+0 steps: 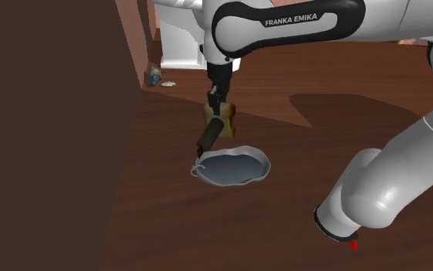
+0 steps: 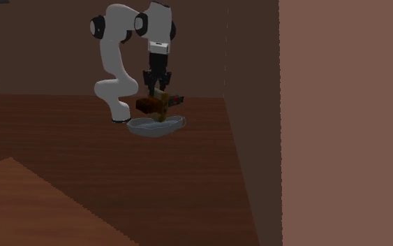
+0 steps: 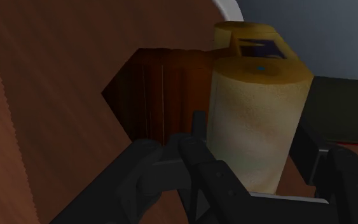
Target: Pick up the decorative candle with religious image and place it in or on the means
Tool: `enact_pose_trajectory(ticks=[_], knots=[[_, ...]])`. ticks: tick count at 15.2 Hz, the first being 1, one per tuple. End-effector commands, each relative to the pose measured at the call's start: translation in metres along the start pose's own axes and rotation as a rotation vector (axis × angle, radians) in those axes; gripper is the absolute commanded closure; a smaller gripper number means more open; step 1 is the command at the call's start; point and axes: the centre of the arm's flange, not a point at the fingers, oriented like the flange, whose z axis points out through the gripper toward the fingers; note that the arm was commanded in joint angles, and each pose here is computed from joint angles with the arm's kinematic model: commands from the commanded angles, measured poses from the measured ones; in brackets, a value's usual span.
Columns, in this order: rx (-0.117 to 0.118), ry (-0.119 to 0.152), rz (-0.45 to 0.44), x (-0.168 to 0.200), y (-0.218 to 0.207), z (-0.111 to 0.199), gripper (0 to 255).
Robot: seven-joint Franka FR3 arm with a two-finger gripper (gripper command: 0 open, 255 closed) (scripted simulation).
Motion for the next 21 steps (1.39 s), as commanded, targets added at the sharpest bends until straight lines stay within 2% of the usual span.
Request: enact_pose_trajectory(ticks=[1, 9, 21], knots=[[0.0, 0.002, 0.0, -0.026, -0.005, -0.002, 255], [0.0, 0.002, 0.0, -0.129, -0.028, -0.003, 255], [0.0, 0.002, 0.0, -0.124, -0.033, 0.06, 255]])
